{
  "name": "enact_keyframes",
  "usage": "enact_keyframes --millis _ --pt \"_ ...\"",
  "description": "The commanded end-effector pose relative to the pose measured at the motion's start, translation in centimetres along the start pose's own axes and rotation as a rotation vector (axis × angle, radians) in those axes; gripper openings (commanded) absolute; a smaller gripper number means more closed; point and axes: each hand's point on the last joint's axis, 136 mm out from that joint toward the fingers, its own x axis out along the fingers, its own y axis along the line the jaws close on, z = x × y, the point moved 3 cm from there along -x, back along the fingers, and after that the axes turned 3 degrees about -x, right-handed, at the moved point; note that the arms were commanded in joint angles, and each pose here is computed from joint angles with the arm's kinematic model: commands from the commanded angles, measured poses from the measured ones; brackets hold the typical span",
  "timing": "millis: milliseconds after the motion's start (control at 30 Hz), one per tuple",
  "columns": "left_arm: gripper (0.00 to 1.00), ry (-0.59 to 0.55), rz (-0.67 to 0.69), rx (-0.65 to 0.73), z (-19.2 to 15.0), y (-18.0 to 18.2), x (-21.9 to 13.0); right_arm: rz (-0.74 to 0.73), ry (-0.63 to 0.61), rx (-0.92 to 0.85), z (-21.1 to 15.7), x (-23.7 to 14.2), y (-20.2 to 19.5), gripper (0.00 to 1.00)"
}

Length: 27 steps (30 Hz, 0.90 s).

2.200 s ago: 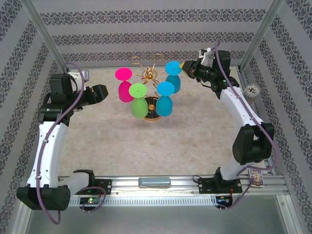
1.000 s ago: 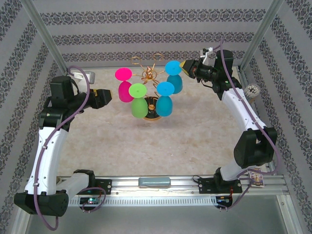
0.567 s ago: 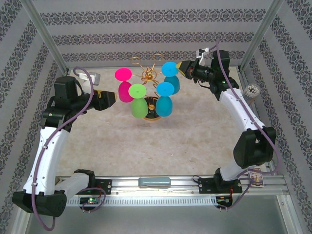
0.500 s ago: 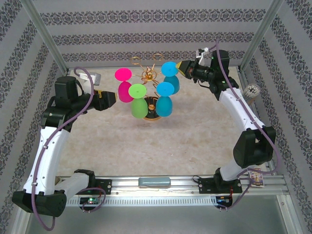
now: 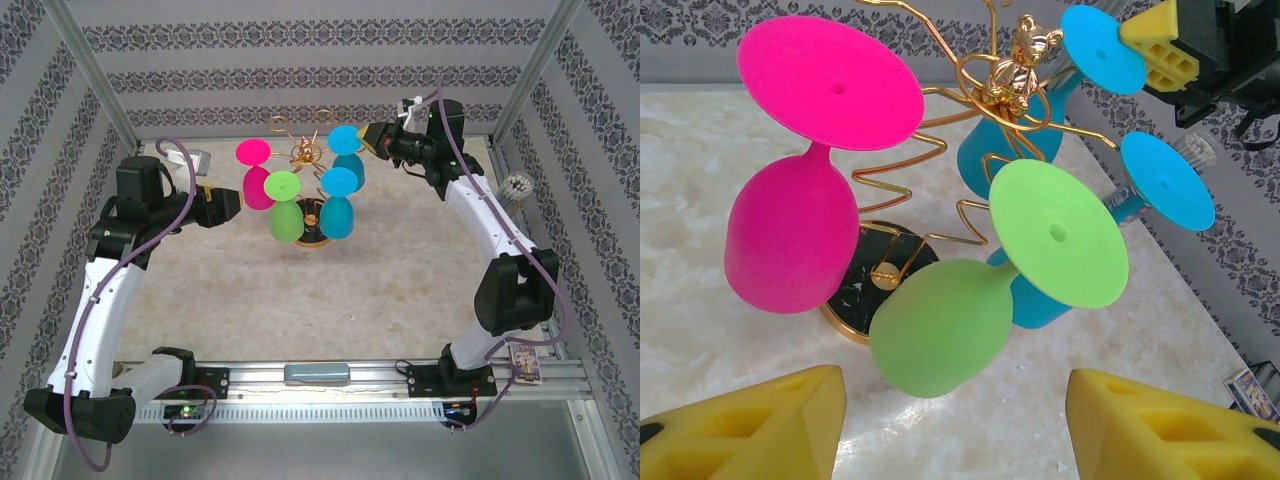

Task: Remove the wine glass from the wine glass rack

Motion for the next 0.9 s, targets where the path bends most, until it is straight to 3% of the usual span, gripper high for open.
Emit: enact_keyframes --millis 0,867 --pt "0.61 0.005 -0.013 0.019 0.0 -0.5 0.1 0.042 0.010 -0.031 0.0 0.0 1.8 0.00" --pt "0.61 0.000 -0.007 0.020 -0.5 -0.6 -0.1 0.051 0.021 -0.061 -2.0 -1.4 3.4 0.00"
